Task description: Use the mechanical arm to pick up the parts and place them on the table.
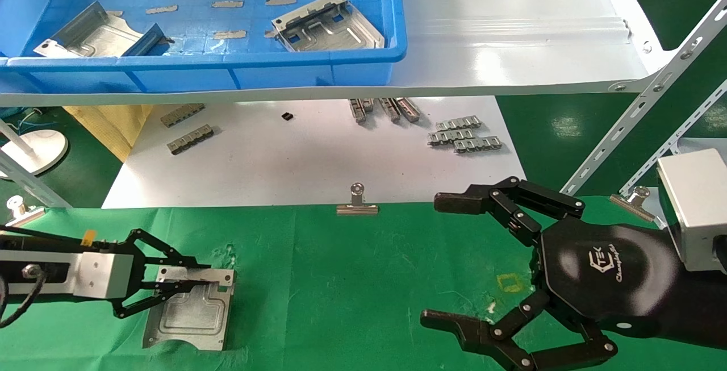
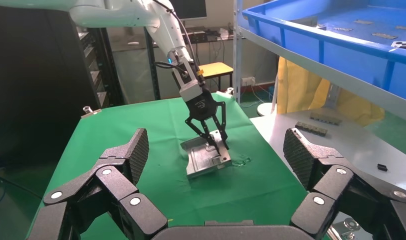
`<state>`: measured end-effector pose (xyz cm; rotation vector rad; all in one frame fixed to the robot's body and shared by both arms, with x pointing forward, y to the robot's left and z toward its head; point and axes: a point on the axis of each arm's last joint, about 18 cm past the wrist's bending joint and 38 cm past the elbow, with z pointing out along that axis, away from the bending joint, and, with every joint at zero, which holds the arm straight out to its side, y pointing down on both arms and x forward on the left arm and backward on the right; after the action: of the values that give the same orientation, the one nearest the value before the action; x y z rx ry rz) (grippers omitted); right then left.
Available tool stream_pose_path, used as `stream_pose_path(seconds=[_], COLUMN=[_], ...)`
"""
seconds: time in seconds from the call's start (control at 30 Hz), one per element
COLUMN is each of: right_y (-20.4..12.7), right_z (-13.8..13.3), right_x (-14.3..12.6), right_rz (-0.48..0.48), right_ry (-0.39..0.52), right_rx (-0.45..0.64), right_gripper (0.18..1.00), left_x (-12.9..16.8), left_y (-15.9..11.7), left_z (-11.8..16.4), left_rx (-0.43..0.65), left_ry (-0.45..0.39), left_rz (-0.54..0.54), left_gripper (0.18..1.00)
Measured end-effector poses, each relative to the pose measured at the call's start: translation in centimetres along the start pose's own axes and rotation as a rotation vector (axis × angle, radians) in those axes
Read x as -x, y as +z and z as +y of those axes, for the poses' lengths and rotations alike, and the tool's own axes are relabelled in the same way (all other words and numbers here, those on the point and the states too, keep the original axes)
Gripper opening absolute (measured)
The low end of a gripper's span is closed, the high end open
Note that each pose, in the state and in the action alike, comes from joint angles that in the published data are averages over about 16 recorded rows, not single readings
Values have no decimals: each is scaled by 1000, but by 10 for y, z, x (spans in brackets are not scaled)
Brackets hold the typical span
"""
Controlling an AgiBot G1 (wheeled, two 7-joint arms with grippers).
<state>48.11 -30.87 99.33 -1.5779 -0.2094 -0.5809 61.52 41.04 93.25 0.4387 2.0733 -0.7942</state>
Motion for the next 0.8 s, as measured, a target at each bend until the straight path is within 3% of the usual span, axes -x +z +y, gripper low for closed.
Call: stream_pose_path(seconds=[0.2,0.4,0.6,0.8], right_y=[0,0,0,0], right_z=[0,0,0,0], right_x=[0,0,0,0], right_rz=[0,0,0,0], right_ry=[0,0,0,0], right_rx=[0,0,0,0], right_gripper=[1000,1000,1000,1000], left_x=[2,2,1,0], left_y=[1,-2,-5,-8], left_z=[-1,-4,-6,-6], left_rx=[-25,-75,-124,-145], left_ry=[-35,-138,-240,-285], left_rz=[-24,-66,-106,-127], left_gripper=[310,370,468,595])
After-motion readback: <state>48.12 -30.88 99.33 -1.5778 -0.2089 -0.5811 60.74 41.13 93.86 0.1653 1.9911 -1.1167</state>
